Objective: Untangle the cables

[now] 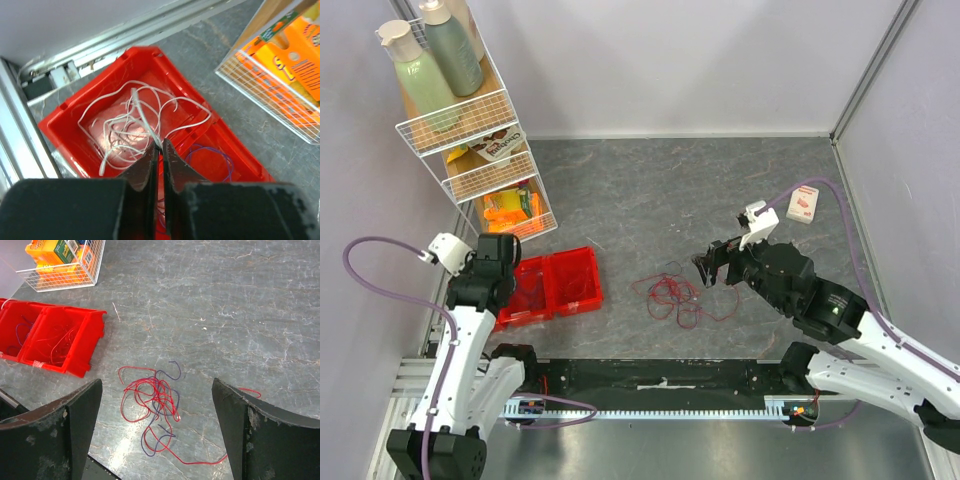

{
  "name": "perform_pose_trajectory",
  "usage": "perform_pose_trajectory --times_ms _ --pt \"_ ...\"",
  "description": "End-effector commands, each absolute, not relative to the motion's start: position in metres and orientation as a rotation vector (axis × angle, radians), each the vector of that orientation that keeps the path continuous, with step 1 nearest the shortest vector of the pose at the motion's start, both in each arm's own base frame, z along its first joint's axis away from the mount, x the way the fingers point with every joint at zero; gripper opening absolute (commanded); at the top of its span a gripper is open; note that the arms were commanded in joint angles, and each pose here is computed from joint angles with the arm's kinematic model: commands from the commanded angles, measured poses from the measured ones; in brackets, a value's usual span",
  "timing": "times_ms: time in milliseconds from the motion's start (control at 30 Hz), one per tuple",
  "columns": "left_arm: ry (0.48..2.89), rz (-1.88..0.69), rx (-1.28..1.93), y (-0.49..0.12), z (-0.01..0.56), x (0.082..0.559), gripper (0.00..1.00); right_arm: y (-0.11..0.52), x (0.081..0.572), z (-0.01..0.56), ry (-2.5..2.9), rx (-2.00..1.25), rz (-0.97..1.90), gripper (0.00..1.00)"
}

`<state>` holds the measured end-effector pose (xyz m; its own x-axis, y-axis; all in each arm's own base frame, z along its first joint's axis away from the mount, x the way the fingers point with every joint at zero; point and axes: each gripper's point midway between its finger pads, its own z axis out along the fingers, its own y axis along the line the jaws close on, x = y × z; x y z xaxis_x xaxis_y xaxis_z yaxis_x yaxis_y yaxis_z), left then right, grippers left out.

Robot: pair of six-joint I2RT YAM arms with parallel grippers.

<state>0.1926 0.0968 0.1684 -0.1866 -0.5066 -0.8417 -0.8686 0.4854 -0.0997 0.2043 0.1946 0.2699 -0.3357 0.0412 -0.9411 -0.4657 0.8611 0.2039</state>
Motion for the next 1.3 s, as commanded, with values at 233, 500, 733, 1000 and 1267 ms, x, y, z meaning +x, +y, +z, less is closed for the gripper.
perform_pose_trajectory --times_ms 233,500,733,1000,1267 --pt "1.627 0.437 -1.402 0.103 0.162 0.175 0.74 0.207 0.196 0.251 1.914 -0.307 0.62 0.98" --pt "1.665 0.191 -1.149 0.079 0.216 0.209 0.91 0.203 0.199 0.23 1.967 -0.272 0.574 0.98" --pt "1.693 -0.407 -0.636 -0.017 0.265 0.25 0.77 0.218 0.208 0.18 2.128 -0.275 0.483 0.98" --pt "1.941 -0.934 0.018 -0.179 0.256 0.251 0.67 0.167 0.227 0.108 2.364 0.068 0.244 0.96" --pt "1.934 -1.132 0.505 -0.313 0.218 0.201 0.68 0.114 0.248 0.066 2.408 0.252 0.227 0.84"
